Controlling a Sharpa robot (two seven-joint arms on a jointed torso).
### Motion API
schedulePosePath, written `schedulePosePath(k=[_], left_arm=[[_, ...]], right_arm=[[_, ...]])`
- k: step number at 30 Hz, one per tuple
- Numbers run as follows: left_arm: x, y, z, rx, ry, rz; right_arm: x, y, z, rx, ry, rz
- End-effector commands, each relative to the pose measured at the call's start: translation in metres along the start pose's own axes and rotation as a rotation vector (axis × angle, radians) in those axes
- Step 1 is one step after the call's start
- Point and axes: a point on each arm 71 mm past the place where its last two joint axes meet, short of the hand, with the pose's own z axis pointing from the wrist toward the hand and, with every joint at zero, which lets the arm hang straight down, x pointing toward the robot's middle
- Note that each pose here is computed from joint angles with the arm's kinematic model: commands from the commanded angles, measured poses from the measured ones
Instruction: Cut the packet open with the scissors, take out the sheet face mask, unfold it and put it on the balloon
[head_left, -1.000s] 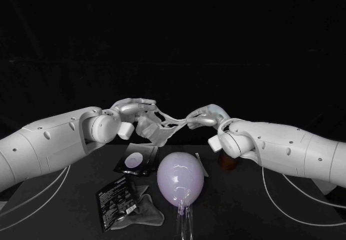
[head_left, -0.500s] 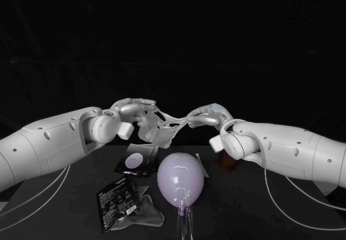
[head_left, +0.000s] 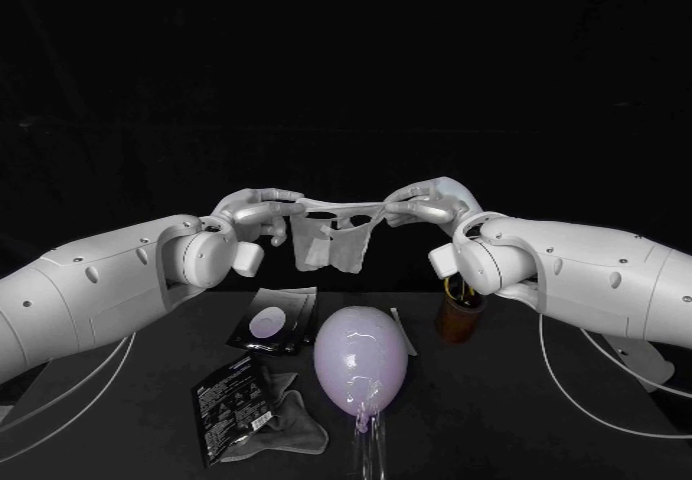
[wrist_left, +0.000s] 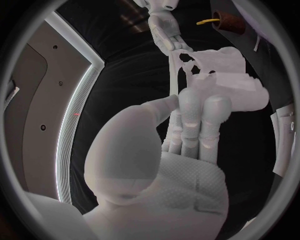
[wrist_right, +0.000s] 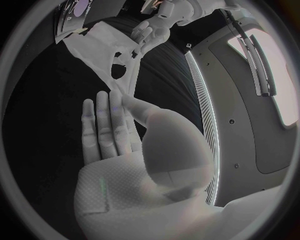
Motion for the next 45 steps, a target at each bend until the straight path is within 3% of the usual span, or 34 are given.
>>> schedulePosePath(k=[1, 6, 14, 29, 34, 38, 45], left_arm=[[0.0014, -0.0111, -0.0012, 0.134, -0.007, 0.05], [0.0087, -0.0164, -0.0043, 0.198, 0.033, 0.058], [0.0188, -0.021, -0.0126, 0.247, 0.058, 0.054], [0.0234, -0.0245, -0.0414, 0.282, 0.064, 0.042], [0.024, -0.0253, -0.0575, 0.288, 0.071, 0.034], [0.0262, -0.0234, -0.0682, 0.285, 0.078, 0.029], [0.0337, -0.0098, -0.0886, 0.264, 0.092, 0.015]], right_arm=[[-0.003, 0.007, 0.001, -0.025, 0.032, -0.024], [-0.009, 0.016, 0.002, -0.04, 0.06, -0.054], [-0.01, 0.029, -0.007, -0.066, 0.127, -0.086], [-0.006, 0.043, -0.042, -0.103, 0.197, -0.087], [-0.003, 0.045, -0.061, -0.116, 0.222, -0.066], [-0.001, 0.045, -0.073, -0.124, 0.238, -0.045], [0.001, 0.041, -0.096, -0.124, 0.257, -0.008]])
